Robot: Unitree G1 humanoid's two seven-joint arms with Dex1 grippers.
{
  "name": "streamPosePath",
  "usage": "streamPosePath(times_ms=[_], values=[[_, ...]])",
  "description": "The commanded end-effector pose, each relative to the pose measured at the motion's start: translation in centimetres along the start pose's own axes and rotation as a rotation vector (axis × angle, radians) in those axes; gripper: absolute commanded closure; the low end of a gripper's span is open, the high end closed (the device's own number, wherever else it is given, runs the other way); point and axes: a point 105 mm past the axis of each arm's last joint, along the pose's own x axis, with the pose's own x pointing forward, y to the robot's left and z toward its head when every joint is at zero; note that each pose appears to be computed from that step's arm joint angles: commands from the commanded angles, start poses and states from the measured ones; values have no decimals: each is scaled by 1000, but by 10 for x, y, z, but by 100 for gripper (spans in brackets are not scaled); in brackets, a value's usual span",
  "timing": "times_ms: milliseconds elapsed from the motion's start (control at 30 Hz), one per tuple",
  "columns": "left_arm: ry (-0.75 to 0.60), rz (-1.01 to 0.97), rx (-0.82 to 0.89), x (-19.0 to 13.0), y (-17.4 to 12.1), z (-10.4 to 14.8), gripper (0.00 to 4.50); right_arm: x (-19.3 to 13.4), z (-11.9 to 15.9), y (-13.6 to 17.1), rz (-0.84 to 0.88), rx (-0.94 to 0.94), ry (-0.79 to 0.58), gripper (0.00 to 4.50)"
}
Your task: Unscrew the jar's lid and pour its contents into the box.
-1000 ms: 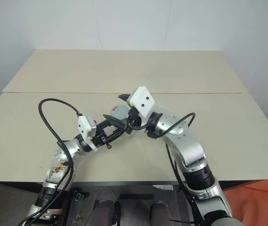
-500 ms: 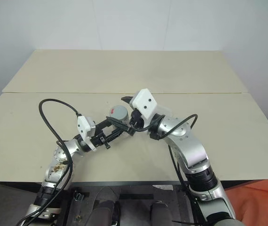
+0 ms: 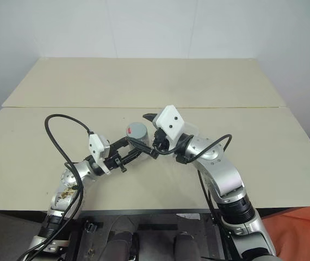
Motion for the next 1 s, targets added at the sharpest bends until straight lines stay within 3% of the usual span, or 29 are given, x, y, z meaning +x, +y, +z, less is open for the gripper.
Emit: streamPosePath(times_ms=[33, 467, 1000], values=[[-56, -1, 50, -2, 4, 16, 262, -12, 8, -19, -82, -38, -25, 3], [-50, 1, 48, -4, 4, 14, 262, -21, 4, -22, -89, -51, -6, 3], [-45, -3, 56, -4, 3, 12, 262, -34, 11, -1, 72, -49, -21, 3]])
